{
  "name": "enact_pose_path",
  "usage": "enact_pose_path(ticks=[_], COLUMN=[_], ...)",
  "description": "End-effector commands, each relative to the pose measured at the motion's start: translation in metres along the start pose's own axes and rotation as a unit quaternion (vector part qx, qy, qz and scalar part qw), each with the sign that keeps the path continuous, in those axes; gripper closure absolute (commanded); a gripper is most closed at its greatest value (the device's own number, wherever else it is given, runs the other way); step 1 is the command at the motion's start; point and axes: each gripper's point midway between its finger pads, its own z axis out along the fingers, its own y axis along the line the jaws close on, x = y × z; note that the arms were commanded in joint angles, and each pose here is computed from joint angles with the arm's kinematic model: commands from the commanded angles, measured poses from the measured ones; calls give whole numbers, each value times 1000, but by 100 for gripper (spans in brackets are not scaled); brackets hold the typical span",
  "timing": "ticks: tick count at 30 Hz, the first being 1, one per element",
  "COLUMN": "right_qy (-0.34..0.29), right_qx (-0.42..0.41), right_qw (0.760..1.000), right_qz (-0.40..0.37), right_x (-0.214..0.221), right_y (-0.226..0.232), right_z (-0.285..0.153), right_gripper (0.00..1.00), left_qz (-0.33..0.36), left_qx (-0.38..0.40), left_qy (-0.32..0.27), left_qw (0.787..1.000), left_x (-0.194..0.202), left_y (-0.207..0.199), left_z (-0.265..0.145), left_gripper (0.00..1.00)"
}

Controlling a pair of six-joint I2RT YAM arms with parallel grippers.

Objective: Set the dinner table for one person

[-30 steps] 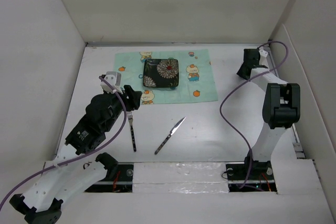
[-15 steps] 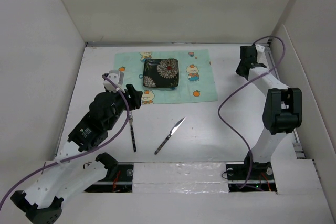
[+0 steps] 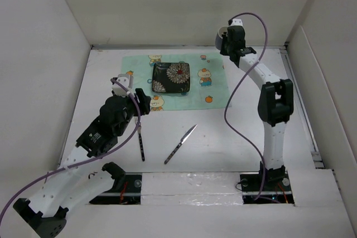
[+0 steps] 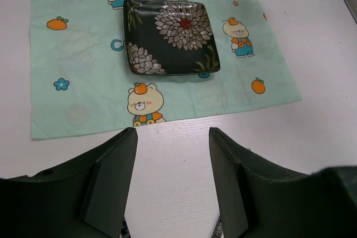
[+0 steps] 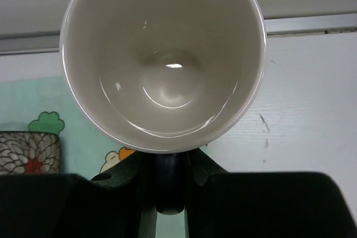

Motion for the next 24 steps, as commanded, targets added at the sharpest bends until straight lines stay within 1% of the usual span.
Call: enact_pose_path(ticks=[1, 5, 7, 10, 16, 23, 24], right_qy=[-48, -35, -24, -13, -1, 13, 13], right_qx=[-24, -29, -33, -38, -49, -34, -20], right_qw=[998, 999, 999, 999, 998, 998, 999], right_qz=[-15, -20, -24, -26, -36, -44, -45], right_x=[-37, -25, -11, 0, 18, 34, 35], right_y=[15, 23, 34, 34, 51, 50, 45], right_z=[13, 30, 35, 37, 38, 48, 50], right_gripper=[100, 100, 100, 100, 100, 100, 100], left_qz=[0, 1, 0, 2, 4, 5, 6], left_qx=[-15, -23, -26, -30, -31, -29, -29], left_qy=[-9, -7, -7, -6, -2, 0, 1], left_qw=[1000, 1000, 1000, 1000, 1000, 1000, 1000], left_x=[-3, -2, -2, -2, 0, 1, 1], left_y=[5, 7, 8, 9, 9, 8, 8], left_z=[3, 4, 5, 6, 8, 8, 8], left_gripper=[49, 49, 49, 49, 49, 49, 49])
